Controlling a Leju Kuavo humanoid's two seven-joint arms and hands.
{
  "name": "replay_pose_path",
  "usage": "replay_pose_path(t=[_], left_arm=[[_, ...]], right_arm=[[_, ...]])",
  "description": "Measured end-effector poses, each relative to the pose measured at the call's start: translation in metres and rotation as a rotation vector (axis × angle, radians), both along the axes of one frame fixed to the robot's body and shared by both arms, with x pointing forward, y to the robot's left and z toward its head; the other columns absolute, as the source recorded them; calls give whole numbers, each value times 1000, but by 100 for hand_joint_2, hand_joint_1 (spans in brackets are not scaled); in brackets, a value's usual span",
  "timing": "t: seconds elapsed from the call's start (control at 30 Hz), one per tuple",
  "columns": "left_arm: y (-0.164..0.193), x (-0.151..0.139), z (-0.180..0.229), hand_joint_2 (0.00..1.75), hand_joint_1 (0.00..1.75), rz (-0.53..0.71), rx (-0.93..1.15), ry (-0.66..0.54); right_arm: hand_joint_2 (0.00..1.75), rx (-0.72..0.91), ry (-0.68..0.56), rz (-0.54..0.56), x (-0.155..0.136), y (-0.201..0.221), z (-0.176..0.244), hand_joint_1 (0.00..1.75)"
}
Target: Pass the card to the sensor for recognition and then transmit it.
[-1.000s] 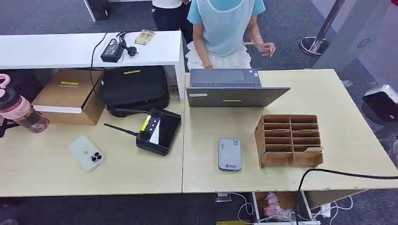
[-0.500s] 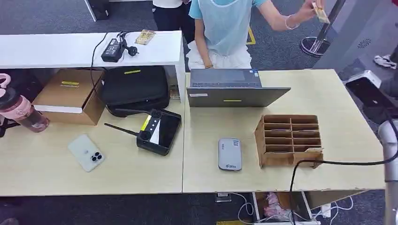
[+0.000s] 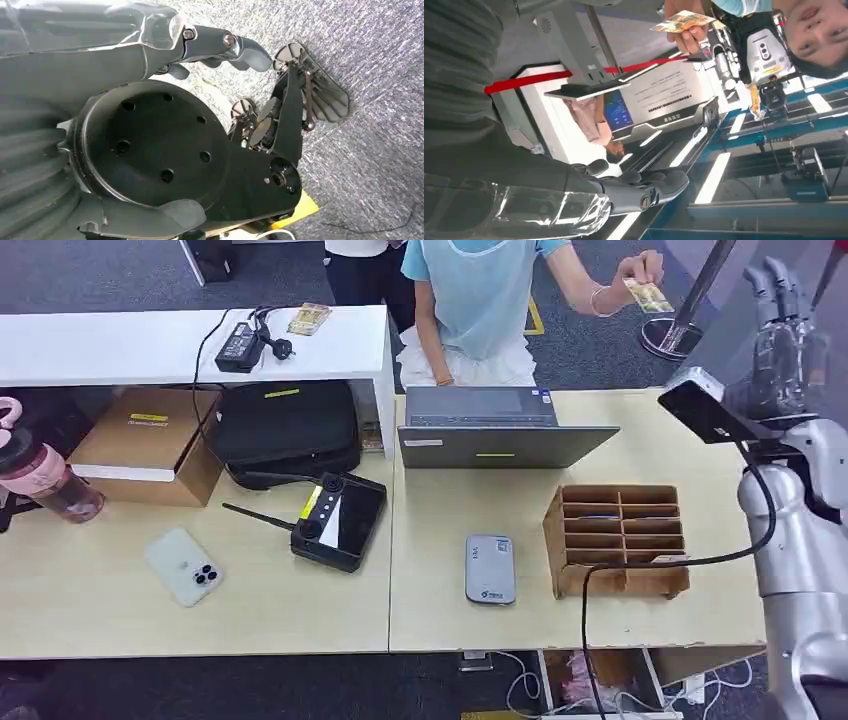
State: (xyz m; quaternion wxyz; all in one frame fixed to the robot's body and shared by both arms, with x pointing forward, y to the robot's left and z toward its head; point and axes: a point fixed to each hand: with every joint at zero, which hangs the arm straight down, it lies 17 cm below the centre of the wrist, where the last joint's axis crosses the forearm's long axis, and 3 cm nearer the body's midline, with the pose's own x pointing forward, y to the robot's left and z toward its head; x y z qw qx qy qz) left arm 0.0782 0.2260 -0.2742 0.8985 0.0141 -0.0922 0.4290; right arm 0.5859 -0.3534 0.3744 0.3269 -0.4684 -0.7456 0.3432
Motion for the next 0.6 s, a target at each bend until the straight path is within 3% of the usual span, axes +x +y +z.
replay_pose_path(t=[0.6], left_arm=[[6, -2, -1, 175, 0, 4, 13, 21]], right_arm=[[175, 5, 82, 33, 47, 79, -6, 0]])
